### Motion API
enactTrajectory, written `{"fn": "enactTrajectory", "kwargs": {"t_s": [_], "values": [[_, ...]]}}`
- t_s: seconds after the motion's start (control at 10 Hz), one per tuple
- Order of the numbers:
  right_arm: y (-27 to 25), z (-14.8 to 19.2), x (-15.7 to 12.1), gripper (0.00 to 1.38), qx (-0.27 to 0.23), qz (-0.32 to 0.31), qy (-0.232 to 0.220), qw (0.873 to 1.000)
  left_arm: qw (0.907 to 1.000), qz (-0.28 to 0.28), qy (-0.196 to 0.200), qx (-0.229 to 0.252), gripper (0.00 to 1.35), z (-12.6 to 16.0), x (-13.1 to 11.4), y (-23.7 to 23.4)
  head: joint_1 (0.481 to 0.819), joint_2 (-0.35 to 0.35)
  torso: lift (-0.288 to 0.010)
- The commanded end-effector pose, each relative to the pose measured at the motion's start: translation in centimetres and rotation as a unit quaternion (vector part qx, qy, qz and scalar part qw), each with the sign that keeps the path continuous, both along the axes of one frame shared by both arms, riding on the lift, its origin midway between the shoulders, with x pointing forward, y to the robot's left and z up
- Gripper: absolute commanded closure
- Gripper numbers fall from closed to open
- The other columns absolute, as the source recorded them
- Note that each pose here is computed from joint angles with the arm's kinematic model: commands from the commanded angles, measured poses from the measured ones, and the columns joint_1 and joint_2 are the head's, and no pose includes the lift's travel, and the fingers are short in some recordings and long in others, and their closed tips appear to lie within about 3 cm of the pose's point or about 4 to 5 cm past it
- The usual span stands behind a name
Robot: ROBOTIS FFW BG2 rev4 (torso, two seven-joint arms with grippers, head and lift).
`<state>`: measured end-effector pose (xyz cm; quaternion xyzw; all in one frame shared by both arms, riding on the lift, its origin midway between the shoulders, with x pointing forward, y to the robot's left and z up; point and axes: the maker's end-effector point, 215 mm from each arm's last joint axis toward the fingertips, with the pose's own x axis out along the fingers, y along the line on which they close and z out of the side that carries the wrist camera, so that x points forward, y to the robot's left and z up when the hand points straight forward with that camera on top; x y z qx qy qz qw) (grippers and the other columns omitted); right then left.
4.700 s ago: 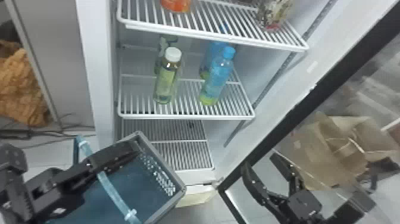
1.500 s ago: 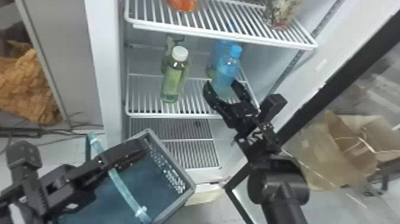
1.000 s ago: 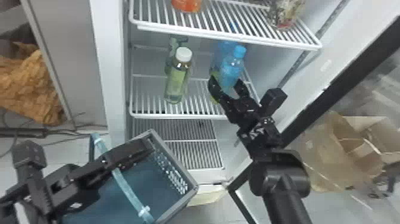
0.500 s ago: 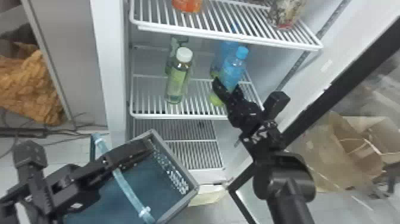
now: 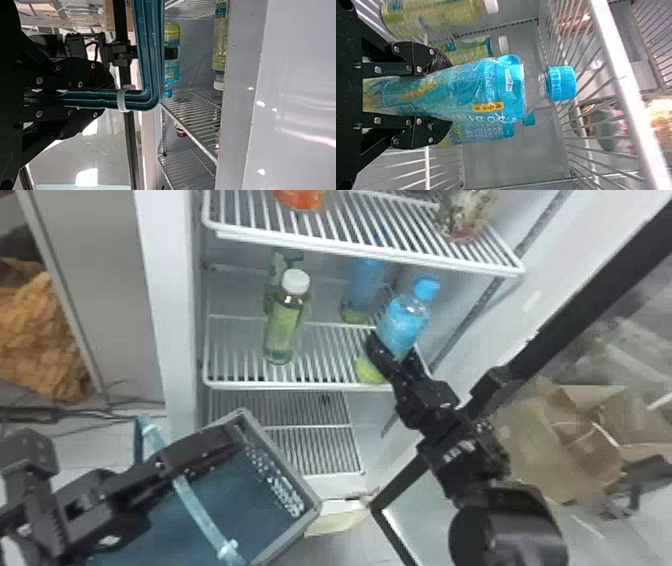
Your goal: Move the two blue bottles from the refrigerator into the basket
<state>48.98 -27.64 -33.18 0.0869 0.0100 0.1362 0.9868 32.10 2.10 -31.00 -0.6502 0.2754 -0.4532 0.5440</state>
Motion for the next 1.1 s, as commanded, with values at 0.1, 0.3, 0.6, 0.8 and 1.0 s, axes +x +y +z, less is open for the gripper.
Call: {"fn": "enactTrajectory", "kwargs": {"t_s": [0.1,0.3,0.6,0.8,1.0], "values": [[2.5,0.6,-3.7,1.28,0.022,0.031,0.02,0.999,1.0,-0.001,0.0,0.0,1.16,0.0,-0.1,0.0,0.695,-0.34,-0.216],[3.8,-0.4,-5.8,1.28,0.049,0.048,0.039,0.997,1.0,-0.002,0.002,0.0,1.16,-0.1,-0.2,-0.1,0.695,-0.329,-0.216],[6.9,0.6,-8.1,1.28,0.075,0.094,0.056,0.991,1.0,-0.003,0.002,0.0,1.16,-0.1,-0.2,-0.1,0.695,-0.316,-0.216],[9.3,2.2,-9.5,1.28,0.097,0.132,0.063,0.985,1.0,-0.005,0.004,0.0,1.16,-0.2,-0.3,-0.2,0.695,-0.289,-0.216],[11.8,1.5,-11.4,1.28,0.118,0.18,0.101,0.971,1.0,-0.004,0.004,0.0,1.16,-0.2,-0.3,-0.2,0.695,-0.254,-0.216]]}}
